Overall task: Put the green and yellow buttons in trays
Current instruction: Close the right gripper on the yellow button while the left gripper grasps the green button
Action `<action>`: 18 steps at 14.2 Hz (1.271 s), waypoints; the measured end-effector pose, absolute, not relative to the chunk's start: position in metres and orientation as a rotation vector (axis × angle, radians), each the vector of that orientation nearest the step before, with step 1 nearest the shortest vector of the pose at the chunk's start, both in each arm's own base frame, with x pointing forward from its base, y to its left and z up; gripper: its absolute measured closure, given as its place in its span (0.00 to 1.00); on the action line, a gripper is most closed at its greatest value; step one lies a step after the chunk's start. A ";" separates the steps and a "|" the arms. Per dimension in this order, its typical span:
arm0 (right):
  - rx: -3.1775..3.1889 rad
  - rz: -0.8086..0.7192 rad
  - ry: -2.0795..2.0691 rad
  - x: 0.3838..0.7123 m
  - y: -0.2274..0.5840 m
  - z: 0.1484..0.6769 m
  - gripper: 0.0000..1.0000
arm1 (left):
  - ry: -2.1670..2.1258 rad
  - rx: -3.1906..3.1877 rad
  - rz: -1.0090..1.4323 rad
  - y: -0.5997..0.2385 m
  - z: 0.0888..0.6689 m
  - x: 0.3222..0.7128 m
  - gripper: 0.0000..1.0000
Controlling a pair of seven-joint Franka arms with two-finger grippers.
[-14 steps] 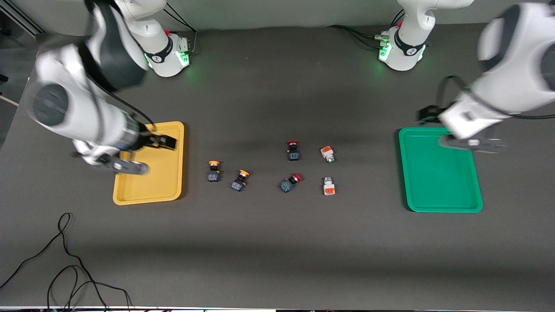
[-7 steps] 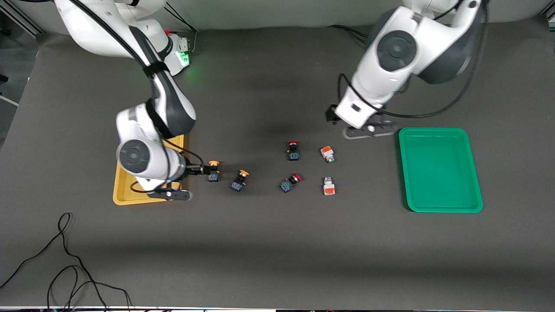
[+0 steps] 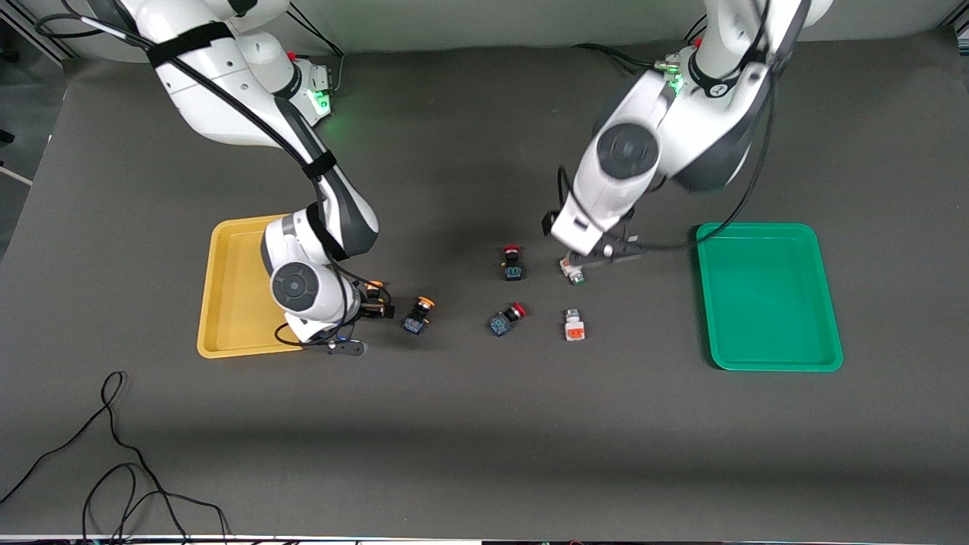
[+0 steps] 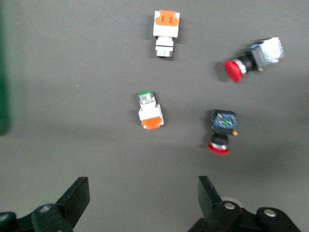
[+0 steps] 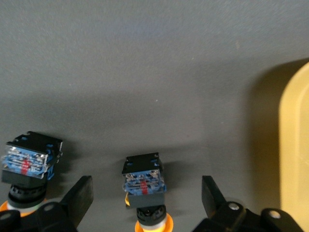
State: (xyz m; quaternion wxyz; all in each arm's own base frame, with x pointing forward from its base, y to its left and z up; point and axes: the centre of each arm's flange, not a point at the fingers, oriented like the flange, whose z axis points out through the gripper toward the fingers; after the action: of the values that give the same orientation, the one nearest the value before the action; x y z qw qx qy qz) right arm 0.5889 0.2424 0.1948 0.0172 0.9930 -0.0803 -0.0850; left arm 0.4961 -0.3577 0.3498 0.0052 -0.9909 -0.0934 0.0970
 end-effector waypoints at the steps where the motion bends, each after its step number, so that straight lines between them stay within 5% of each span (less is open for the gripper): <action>1: 3.081 -0.269 -0.264 0.588 0.243 0.193 0.00 | -0.303 -3.100 0.307 -0.358 0.321 0.499 0.00; 7: 3.064 -0.288 -0.257 0.565 0.258 0.174 0.02 | -0.399 -3.063 0.337 -0.347 0.196 0.485 0.00; 10: 3.061 -0.286 -0.261 0.563 0.256 0.172 0.12 | -0.449 -3.057 0.329 -0.351 0.176 0.482 0.03; 14: 3.060 -0.277 -0.271 0.566 0.253 0.174 0.59 | -0.465 -3.061 0.317 -0.356 0.180 0.483 0.47; 15: 3.063 -0.271 -0.273 0.567 0.252 0.178 0.60 | -0.465 -3.062 0.316 -0.356 0.180 0.483 0.57; 18: 3.050 -0.288 -0.307 0.584 0.242 0.219 0.60 | -0.466 -3.078 0.292 -0.358 0.195 0.490 0.59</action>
State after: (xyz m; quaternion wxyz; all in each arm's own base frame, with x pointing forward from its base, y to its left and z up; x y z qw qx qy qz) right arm 0.5840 0.2418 0.2187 0.0311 0.9901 -0.0995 -0.0935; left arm 0.4895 -0.3580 0.1949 0.0075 -0.9844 -0.1489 0.0933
